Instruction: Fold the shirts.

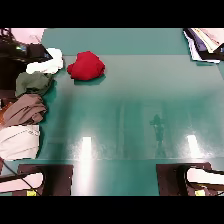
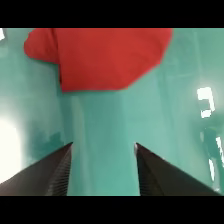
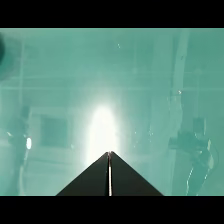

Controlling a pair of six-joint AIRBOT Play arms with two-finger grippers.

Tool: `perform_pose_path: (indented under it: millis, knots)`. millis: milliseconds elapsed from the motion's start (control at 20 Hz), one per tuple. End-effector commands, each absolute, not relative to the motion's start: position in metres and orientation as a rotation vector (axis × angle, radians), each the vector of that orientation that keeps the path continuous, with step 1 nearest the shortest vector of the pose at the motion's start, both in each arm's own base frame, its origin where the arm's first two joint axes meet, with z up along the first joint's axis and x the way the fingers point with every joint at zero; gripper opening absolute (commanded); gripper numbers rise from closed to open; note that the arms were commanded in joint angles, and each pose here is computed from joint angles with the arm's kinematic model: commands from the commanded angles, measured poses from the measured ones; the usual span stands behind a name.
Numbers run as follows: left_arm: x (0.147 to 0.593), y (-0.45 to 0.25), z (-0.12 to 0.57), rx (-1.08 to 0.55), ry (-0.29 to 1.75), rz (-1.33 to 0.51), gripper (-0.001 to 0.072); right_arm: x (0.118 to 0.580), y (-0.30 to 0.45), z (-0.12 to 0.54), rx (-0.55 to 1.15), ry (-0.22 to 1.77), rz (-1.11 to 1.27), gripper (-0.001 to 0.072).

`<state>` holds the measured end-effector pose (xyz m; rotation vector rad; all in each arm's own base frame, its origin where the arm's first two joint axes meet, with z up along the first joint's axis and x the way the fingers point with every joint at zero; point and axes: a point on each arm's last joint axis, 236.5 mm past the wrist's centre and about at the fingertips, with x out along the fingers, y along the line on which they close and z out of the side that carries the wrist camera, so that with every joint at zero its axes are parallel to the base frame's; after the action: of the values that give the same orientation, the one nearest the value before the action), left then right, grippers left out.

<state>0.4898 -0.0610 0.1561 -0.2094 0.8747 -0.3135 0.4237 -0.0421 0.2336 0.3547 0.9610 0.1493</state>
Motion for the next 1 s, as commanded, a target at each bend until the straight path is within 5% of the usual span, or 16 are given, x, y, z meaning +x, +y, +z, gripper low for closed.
perform_pose_path:
  millis: [0,50,150,700,750,850,900,950]
  knots:
    - [0.536,-0.065,0.083,-0.313,0.925,-0.300,0.0471,0.424,-0.041,0.234,0.354,0.961,0.151,0.0018]
    - [0.545,-0.069,0.058,-0.357,0.954,-0.303,0.0475,0.423,-0.041,0.233,0.354,0.965,0.152,0.0018]
    - [0.558,-0.074,0.011,-0.432,1.006,-0.298,0.0654,0.419,-0.040,0.231,0.354,0.984,0.156,0.0018]
    - [0.593,-0.117,-0.034,-0.447,0.919,-0.346,0.0652,0.417,-0.039,0.230,0.354,0.994,0.158,0.0018]
    - [0.595,-0.122,-0.031,-0.450,0.910,-0.351,0.0553,0.417,-0.040,0.230,0.353,0.995,0.158,0.0018]
    - [0.595,-0.129,-0.017,-0.457,0.908,-0.387,0.0148,0.416,-0.039,0.229,0.353,1.001,0.160,0.0018]
    - [0.596,-0.134,-0.004,-0.459,0.904,-0.416,0.0024,0.413,-0.038,0.228,0.353,1.012,0.163,0.0019]
    - [0.595,-0.139,0.013,-0.447,0.900,-0.454,0.0022,0.411,-0.037,0.227,0.354,1.021,0.167,0.0019]
